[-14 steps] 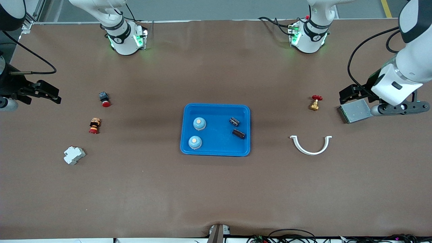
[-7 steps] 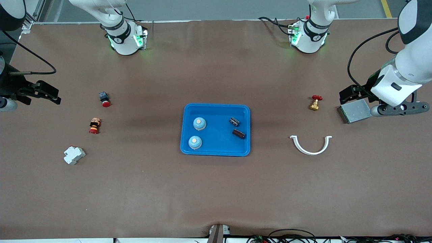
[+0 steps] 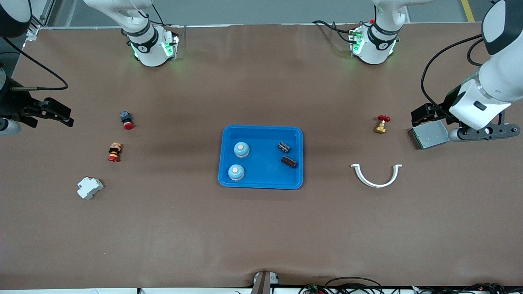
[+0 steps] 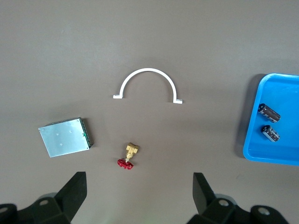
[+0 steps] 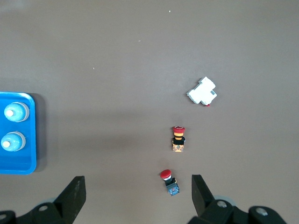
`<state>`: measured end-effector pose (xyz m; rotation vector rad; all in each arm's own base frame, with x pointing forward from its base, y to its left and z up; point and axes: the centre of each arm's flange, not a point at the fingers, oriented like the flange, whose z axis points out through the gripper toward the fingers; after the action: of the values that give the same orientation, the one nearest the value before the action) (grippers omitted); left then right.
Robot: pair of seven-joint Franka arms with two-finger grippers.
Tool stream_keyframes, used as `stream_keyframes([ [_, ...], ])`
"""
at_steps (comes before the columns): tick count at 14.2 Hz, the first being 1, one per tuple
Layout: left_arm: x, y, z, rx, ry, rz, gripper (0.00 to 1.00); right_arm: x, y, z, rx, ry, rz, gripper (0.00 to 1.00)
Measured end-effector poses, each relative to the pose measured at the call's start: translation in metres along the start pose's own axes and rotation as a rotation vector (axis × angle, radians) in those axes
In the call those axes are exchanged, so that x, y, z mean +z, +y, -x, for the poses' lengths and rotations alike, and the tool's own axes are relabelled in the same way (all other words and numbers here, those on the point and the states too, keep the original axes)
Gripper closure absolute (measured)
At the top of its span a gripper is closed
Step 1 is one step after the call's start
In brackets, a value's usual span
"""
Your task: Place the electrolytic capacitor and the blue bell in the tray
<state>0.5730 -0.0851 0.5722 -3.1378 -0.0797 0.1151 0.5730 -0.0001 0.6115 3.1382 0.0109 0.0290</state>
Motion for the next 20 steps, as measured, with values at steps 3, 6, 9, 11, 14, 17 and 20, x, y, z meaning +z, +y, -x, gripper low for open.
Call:
stream_keyframes([
  [3,0.000,0.015,0.003,0.027,0.000,-0.001,0.00,0.000,0.000,0.000,0.005,0.001,0.000,0.00],
  [6,0.000,0.021,0.005,0.037,0.000,-0.001,0.00,0.000,0.000,0.000,0.008,0.001,-0.001,0.00],
  [9,0.000,0.020,0.004,0.037,0.000,-0.001,0.00,0.000,0.000,0.000,0.010,0.001,-0.001,0.00],
  [11,0.000,0.020,0.004,0.037,0.000,-0.001,0.00,0.000,0.000,0.000,0.011,0.004,-0.001,0.00],
  [14,0.000,0.020,0.004,0.037,0.000,-0.001,0.00,-0.002,0.000,-0.002,0.011,0.020,-0.001,0.00],
  [17,-0.001,0.022,0.005,0.040,0.002,-0.001,0.00,-0.003,0.000,-0.003,0.012,0.029,-0.001,0.00],
  [20,-0.001,0.032,0.007,0.056,0.003,-0.004,0.00,-0.002,0.000,-0.004,0.013,0.036,-0.001,0.00],
])
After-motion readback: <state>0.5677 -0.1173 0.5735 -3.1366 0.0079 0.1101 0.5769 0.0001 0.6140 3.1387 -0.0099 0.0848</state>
